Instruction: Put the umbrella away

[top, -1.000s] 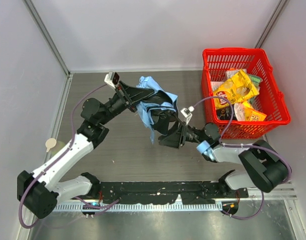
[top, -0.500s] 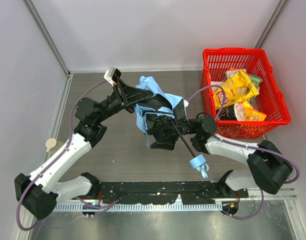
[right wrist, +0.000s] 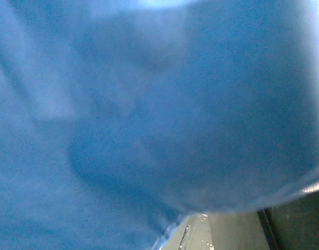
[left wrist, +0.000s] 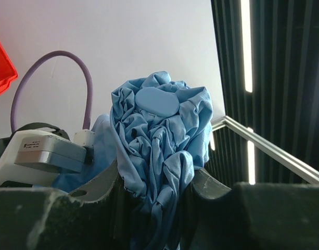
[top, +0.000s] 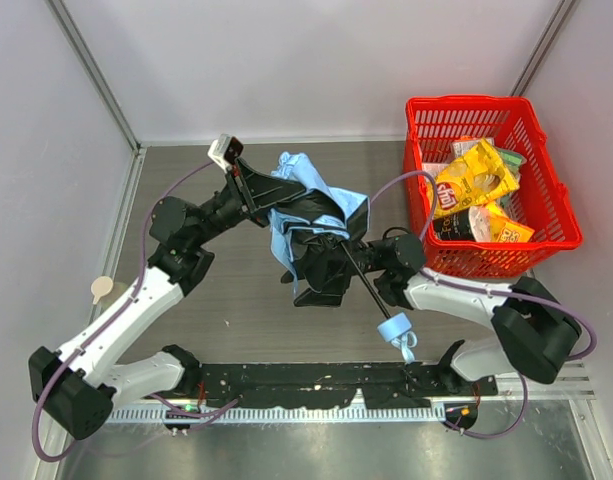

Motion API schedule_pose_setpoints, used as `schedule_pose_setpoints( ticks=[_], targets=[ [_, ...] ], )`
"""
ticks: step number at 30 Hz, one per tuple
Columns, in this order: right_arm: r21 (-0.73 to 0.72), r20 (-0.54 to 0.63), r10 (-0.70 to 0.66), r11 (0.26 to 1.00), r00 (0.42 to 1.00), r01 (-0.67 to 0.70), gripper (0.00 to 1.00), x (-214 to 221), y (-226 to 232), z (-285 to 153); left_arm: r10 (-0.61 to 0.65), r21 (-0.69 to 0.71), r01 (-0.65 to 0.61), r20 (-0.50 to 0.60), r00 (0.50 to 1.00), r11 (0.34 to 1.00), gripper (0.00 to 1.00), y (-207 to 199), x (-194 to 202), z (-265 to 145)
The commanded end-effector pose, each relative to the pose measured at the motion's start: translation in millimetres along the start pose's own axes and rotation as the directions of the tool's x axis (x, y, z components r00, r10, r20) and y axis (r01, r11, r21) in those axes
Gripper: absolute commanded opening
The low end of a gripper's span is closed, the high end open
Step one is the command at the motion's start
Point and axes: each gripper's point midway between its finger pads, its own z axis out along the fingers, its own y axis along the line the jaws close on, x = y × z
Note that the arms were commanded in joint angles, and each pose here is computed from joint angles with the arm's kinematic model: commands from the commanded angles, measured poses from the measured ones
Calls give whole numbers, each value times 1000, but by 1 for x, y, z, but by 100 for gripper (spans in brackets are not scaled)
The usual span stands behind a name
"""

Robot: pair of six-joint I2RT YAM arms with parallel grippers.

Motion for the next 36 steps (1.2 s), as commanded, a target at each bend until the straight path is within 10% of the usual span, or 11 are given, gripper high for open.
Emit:
schedule_pose_setpoints(
  ticks=[1, 15, 29, 36],
  targets=[
    [-152, 165, -348, 915, 923, 373, 68, -48, 45, 8, 71, 149, -66, -27, 997, 987, 0, -52, 11, 0],
    [-100, 160, -260, 956, 952, 277, 2, -28, 35, -1, 158, 60, -168, 144, 977, 984, 0, -42, -17, 3],
    [470, 342, -334, 870, 878, 148, 1, -42, -22, -44, 529, -449, -350, 376, 761, 822, 0, -3, -80, -27],
    [596, 374, -321, 802, 870, 40, 1, -22, -32, -47, 555, -475, -354, 396, 732, 806, 0, 21, -95, -18]
  ],
)
